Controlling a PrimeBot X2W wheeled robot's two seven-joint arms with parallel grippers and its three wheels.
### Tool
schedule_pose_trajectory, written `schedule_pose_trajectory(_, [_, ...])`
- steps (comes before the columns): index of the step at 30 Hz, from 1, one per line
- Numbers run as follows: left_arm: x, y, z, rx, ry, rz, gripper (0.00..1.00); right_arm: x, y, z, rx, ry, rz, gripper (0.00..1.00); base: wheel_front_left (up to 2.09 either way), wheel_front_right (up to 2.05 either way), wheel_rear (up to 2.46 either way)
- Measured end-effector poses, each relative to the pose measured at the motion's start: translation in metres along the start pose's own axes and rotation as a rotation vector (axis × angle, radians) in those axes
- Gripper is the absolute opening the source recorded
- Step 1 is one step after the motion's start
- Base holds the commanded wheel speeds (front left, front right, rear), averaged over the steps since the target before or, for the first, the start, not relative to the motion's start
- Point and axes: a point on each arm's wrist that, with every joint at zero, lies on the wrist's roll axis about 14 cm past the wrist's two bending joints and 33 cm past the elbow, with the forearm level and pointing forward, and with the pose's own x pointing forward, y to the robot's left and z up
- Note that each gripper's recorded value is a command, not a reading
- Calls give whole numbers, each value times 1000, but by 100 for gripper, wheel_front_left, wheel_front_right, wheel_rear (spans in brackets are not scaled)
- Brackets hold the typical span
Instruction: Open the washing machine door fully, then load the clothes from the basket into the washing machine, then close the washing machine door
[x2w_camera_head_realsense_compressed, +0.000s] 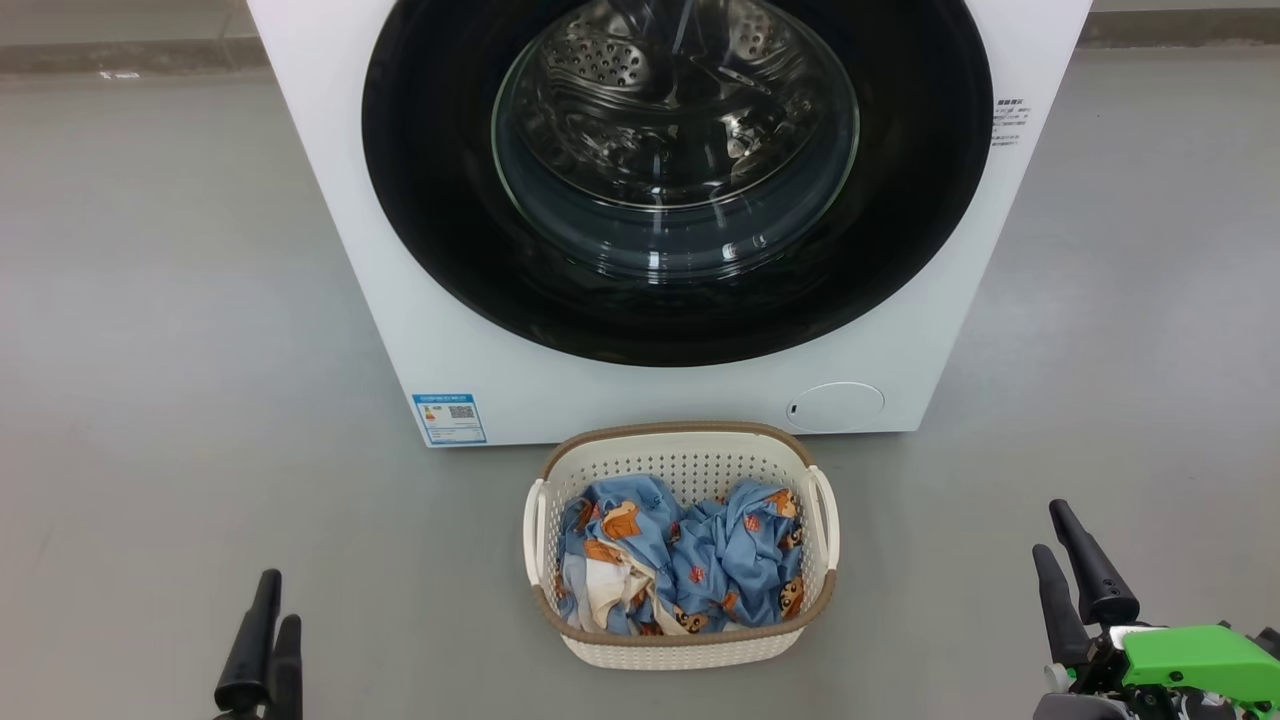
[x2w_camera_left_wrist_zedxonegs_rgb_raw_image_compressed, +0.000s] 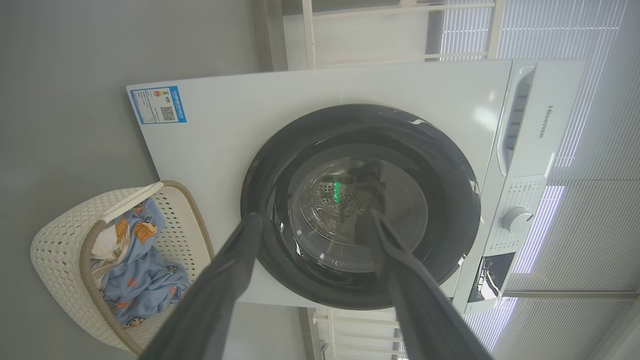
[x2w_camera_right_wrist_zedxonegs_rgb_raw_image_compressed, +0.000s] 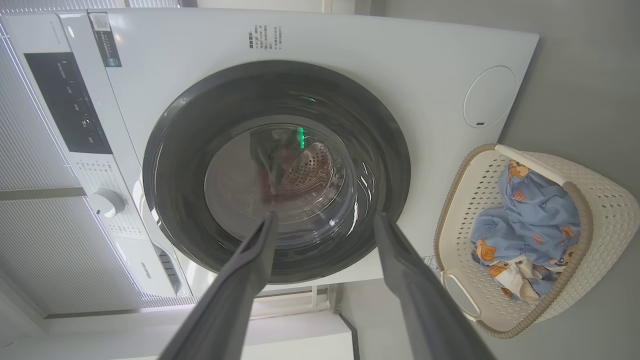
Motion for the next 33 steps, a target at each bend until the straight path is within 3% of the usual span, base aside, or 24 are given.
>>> schedule_pose_trajectory(16, [1, -13, 5, 66, -18, -38, 100, 3, 15, -9, -79, 4, 46, 100, 0, 0, 0])
schedule_pose_trajectory(33, [1, -18, 10, 290, -27, -46, 100, 3, 28, -24, -278, 28, 92, 100, 0, 0, 0])
